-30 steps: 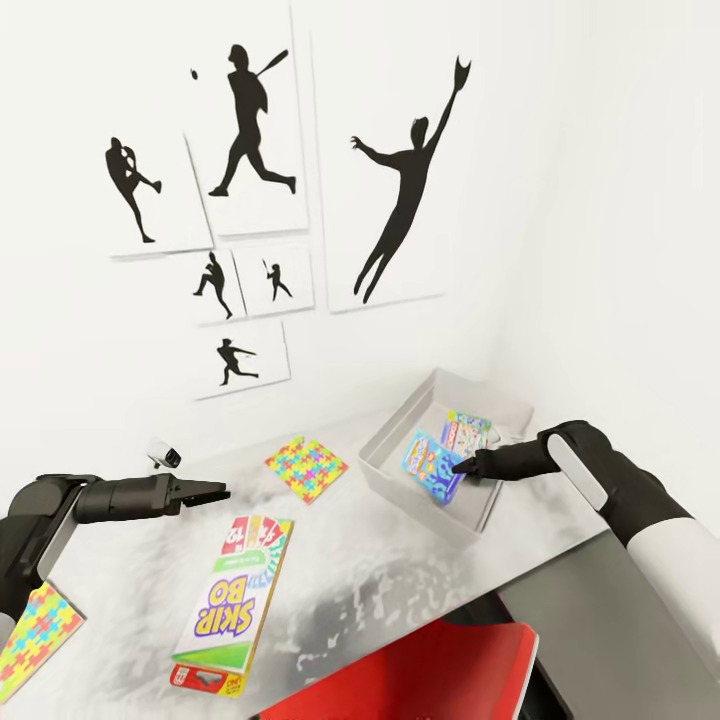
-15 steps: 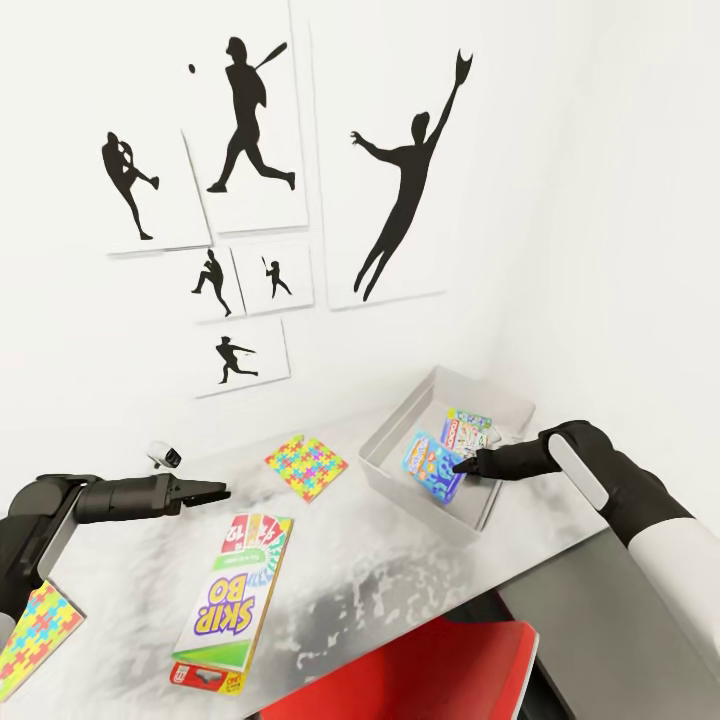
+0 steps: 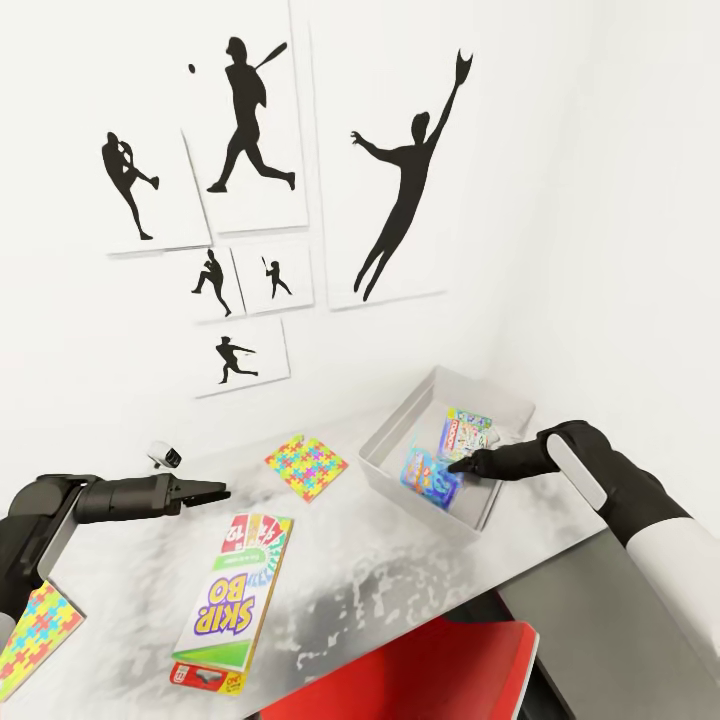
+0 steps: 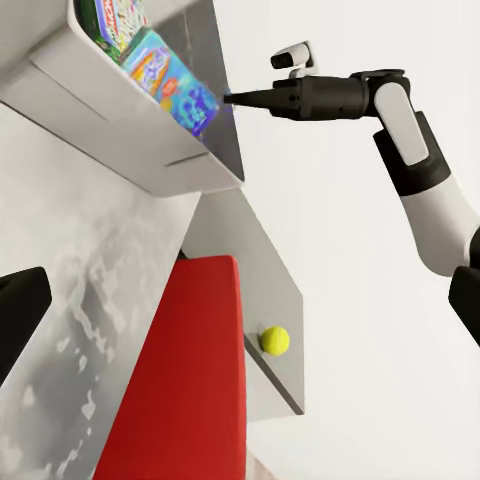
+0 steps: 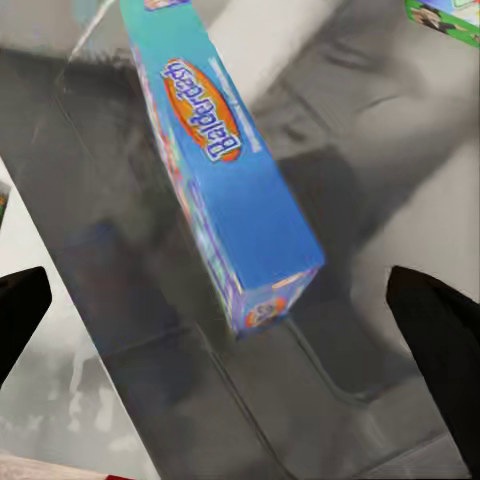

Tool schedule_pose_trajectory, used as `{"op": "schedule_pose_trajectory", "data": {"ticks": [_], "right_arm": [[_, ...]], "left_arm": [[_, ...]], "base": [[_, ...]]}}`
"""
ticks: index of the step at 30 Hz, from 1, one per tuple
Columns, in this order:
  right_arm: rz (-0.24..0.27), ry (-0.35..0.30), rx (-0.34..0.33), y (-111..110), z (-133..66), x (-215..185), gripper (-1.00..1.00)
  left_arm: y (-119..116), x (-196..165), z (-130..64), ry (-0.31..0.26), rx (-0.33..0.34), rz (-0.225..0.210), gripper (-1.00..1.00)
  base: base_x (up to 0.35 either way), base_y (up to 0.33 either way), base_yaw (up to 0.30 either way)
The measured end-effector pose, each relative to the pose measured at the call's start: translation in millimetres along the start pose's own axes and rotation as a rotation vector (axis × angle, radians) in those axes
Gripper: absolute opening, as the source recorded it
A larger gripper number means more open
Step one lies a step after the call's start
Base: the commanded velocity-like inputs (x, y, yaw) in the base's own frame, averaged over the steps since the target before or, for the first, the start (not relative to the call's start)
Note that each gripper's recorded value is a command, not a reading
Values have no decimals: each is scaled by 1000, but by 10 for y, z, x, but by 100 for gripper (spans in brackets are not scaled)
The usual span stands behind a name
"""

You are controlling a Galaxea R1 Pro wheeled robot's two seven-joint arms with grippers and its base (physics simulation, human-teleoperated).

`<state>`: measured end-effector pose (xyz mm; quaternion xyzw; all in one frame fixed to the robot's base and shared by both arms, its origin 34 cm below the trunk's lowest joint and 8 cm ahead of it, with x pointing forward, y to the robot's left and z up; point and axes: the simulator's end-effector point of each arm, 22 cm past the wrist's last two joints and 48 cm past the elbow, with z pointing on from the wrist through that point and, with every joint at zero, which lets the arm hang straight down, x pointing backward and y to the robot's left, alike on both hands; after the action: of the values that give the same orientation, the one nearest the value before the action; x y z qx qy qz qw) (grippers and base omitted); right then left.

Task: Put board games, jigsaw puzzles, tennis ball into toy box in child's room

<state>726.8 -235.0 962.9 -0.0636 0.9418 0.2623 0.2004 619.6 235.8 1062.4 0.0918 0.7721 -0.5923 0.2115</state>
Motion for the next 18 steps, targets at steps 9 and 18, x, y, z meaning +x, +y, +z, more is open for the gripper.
{"op": "schedule_pose_trajectory", "data": {"ticks": [9,18], "right_arm": [[1,0,0,-4,-1,1,100],[5,-5,0,-20,-23,-12,100]], "left_arm": [[0,0,-1,0,0,0,100],[0,0,-2,0,0,0,100]], "base": [[0,0,0],[0,0,0]]}}
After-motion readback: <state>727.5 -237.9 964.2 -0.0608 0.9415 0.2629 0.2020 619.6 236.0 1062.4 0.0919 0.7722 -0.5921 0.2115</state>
